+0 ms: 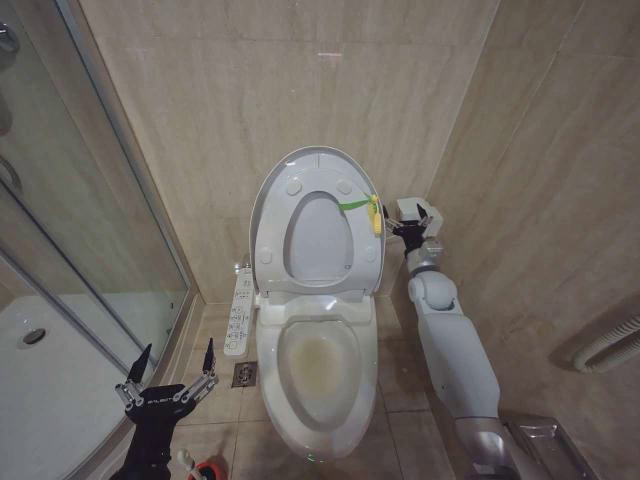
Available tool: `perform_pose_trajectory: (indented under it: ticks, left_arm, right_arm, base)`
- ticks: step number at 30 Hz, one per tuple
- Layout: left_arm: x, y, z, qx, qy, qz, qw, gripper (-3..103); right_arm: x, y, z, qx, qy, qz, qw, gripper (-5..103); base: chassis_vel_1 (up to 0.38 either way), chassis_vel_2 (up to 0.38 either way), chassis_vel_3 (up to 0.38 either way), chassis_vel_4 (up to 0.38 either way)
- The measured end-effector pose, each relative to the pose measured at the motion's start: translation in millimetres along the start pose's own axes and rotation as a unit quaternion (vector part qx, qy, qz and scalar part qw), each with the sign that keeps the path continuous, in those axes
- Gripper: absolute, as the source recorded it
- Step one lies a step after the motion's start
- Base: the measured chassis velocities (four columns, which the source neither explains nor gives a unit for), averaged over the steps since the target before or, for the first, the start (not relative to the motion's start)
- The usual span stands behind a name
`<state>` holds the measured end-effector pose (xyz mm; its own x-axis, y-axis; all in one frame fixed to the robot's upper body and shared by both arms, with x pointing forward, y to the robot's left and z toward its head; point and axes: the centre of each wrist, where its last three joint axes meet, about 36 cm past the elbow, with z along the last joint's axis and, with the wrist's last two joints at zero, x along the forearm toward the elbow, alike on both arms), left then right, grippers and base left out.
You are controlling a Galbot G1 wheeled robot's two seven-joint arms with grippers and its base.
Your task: Open the toilet lid, clean the toilet bowl with a toilet brush, close the toilet lid, and flush.
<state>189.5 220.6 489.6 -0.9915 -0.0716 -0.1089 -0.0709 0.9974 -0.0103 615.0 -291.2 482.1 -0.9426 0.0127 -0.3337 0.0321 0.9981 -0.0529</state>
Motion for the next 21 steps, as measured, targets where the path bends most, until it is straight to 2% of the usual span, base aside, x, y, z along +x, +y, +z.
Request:
perform_pose_trajectory:
  ticks: [12, 16, 21]
  left_arm:
    - [0.0, 0.0, 0.0, 0.0, 0.0, 0.0, 1.0, 100]
    - [0.0, 0.0, 0.0, 0.0, 0.0, 0.0, 1.0, 100]
    - [0.0, 0.0, 0.0, 0.0, 0.0, 0.0, 1.0, 100]
  right_arm:
    - [-21.5, 3.3, -3.8, 0.006, -0.009, -0.022, 1.0, 100]
    - [-20.5, 9.0, -6.8, 0.0, -0.014, -0.031, 0.999, 100]
    - [-8.5, 15.2, -13.8, -0.022, -0.017, -0.047, 0.999, 100]
  base:
    - [0.0, 0.0, 0.0, 0.0]
    - [0.0, 0.0, 0.0, 0.0]
    - [0.0, 0.0, 0.0, 0.0]
